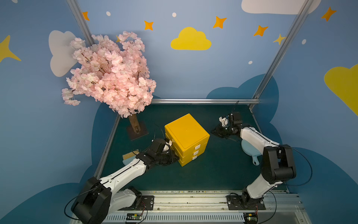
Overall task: Take the seed bags out of the drawer
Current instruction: Adjust the storage box at the center of the board.
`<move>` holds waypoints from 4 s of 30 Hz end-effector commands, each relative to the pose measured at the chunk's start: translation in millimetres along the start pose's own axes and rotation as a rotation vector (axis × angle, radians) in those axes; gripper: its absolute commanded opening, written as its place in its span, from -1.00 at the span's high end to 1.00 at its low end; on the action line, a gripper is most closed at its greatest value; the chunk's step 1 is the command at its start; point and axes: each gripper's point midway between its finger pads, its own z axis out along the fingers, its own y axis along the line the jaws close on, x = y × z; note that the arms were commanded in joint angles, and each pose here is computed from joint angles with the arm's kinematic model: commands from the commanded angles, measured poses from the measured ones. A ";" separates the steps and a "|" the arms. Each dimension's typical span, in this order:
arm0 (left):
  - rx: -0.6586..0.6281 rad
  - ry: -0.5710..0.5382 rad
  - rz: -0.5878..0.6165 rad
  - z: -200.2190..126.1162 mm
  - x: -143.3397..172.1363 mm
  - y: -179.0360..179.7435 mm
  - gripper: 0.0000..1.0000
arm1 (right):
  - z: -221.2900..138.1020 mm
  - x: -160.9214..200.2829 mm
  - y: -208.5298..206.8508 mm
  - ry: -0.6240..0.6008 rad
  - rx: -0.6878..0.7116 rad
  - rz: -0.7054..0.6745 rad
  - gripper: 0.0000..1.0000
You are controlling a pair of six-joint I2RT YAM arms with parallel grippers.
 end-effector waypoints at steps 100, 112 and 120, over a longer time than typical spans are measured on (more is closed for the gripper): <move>-0.317 -0.543 0.107 -94.8 -138.7 53.0 0.46 | 46.3 -6.8 24.2 0.129 -0.046 -0.112 1.00; -0.327 -0.541 0.072 -57.3 -206.3 60.9 0.50 | 45.5 -24.4 31.9 0.122 -0.090 -0.101 1.00; -0.108 -0.458 0.169 -20.8 -201.2 40.4 0.46 | 60.1 -31.0 45.5 0.164 -0.142 -0.129 1.00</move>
